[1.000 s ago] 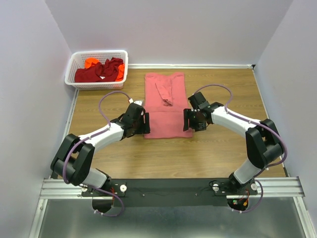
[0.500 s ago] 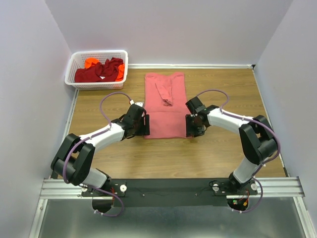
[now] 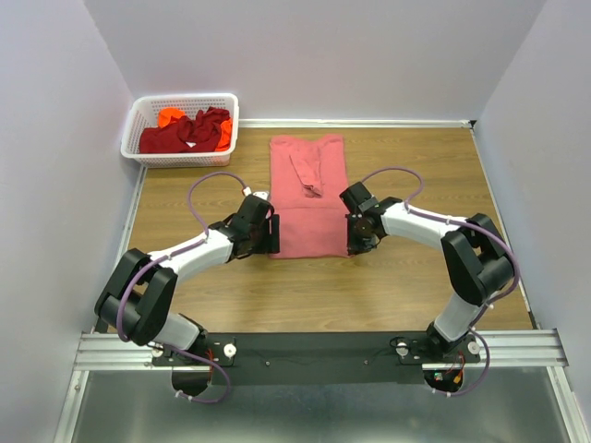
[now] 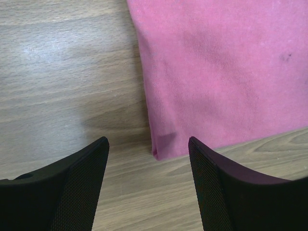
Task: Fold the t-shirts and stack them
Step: Fold the tshirt
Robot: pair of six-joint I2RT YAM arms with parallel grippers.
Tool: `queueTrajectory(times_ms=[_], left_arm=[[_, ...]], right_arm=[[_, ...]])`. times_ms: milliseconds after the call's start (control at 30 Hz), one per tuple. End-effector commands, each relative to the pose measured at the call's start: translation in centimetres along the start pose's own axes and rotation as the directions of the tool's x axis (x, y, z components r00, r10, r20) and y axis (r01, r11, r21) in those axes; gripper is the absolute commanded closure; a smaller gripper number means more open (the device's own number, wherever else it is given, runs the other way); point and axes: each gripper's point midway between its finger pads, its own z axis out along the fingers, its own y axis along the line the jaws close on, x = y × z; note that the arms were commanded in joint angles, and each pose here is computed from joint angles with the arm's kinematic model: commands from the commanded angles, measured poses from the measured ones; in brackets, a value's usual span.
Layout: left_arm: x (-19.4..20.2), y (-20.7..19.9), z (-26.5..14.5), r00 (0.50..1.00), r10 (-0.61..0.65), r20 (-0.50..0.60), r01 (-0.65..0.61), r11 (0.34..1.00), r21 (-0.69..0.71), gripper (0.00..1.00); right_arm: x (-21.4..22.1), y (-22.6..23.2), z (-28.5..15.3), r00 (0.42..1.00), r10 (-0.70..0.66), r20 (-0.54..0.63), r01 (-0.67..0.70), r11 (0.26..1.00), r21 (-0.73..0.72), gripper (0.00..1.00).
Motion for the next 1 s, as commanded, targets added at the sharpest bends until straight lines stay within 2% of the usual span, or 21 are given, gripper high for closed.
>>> queueTrajectory(times_ms=[0,33,100,300,533,633,967], left_arm=[[0.4,0.6,0.0,1.000,0.013,-0.010,-0.014,0.999,-0.039,0.25],[0.5,0.6,-0.1,1.000,0.012,-0.014,-0.013,0.999,-0.041,0.25],[0.6,0.6,-0.1,1.000,0.008,-0.014,-0.008,0.999,-0.039,0.25],[1.1,0.9,-0.1,0.999,-0.011,-0.040,0.009,0.998,-0.066,0.27],[1.4,0.3,0.0,0.998,-0.029,-0.052,0.025,0.997,-0.074,0.38],[1.2,-0.4,0.0,0.998,-0.031,-0.052,0.027,0.997,-0.066,0.50],[1.5,-0.3,0.5,0.996,-0.048,-0.073,0.036,0.988,-0.153,0.50]], right_arm=[[5.9,-3.4,3.8,0.984,-0.010,-0.176,0.033,0.991,0.129,0.80],[6.1,-3.4,3.9,0.983,-0.011,-0.183,0.034,0.992,0.124,0.83],[6.5,-3.6,3.9,0.982,-0.012,-0.189,0.037,0.991,0.128,0.99],[5.9,-3.2,3.3,0.985,-0.029,-0.171,0.047,0.993,0.105,0.99],[5.9,-3.2,3.0,0.985,-0.044,-0.167,0.060,0.994,0.095,0.99],[6.0,-3.5,2.9,0.985,-0.050,-0.164,0.067,0.993,0.099,0.99],[5.6,-3.1,2.4,0.987,-0.067,-0.146,0.079,0.994,0.079,0.99]])
